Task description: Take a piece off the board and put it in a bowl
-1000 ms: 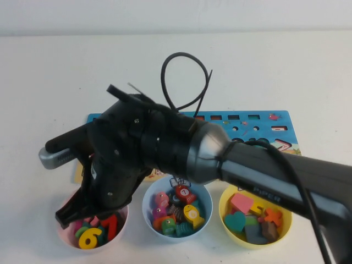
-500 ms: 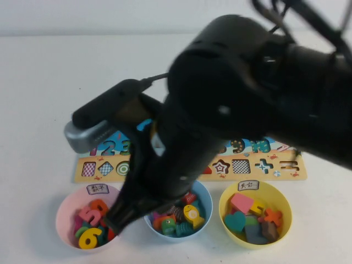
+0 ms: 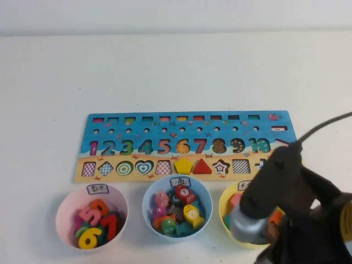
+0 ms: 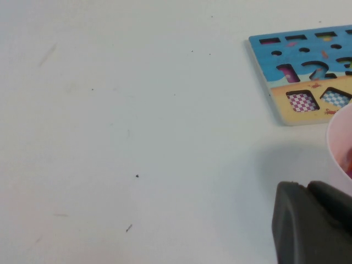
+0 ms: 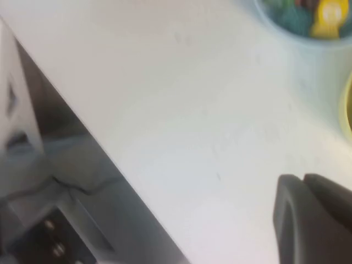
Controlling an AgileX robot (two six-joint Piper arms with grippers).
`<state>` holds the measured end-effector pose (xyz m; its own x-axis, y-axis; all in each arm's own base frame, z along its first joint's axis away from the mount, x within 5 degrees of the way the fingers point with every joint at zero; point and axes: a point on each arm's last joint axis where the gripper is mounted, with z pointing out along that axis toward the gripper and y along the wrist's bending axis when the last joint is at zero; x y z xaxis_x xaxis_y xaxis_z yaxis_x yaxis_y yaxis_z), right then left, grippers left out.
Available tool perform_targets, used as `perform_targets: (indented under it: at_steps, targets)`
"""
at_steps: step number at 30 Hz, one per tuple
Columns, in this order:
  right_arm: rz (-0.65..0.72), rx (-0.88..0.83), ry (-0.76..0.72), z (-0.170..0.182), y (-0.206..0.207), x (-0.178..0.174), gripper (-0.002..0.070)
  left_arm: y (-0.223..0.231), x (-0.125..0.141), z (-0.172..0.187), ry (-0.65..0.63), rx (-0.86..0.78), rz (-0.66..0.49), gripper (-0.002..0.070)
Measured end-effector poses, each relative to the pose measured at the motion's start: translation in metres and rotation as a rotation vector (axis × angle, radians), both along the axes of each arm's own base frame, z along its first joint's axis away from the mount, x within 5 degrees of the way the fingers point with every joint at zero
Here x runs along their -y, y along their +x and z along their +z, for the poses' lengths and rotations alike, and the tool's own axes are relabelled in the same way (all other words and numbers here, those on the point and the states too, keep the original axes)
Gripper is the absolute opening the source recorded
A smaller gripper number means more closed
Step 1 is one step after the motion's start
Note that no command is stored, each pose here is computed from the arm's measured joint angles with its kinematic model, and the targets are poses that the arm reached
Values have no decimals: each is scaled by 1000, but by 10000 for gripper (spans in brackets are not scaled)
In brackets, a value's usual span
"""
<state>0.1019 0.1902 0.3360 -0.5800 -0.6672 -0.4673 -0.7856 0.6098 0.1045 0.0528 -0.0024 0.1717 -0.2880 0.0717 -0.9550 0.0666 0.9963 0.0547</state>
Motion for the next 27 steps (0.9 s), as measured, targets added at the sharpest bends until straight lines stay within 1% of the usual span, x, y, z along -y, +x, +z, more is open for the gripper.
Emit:
perform_targets:
  at_steps: [3, 6, 11, 13, 17, 21, 25, 27]
  targets:
    - [1, 12, -45, -19, -3, 10, -16, 0, 0, 0, 0, 0, 0, -3]
    - [6, 42, -46, -37, -1, 12, -16, 0, 0, 0, 0, 0, 0, -3]
    - [17, 102, 5, -65, 1, 13, -16, 0, 0, 0, 0, 0, 0, -3]
    - [-5, 118, 47, -75, 3, 17, -16, 0, 0, 0, 0, 0, 0, -3]
    - [-95, 151, 145, -89, 6, 38, -17, 0, 0, 0, 0, 0, 0, -3]
    - [-217, 220, 228, -103, 4, 74, -17, 0, 0, 0, 0, 0, 0, -3]
    - [-387, 339, 319, -116, 1, 112, -17, 0, 0, 0, 0, 0, 0, -3]
    - [-481, 429, 380, -121, -4, 130, -17, 0, 0, 0, 0, 0, 0, -3]
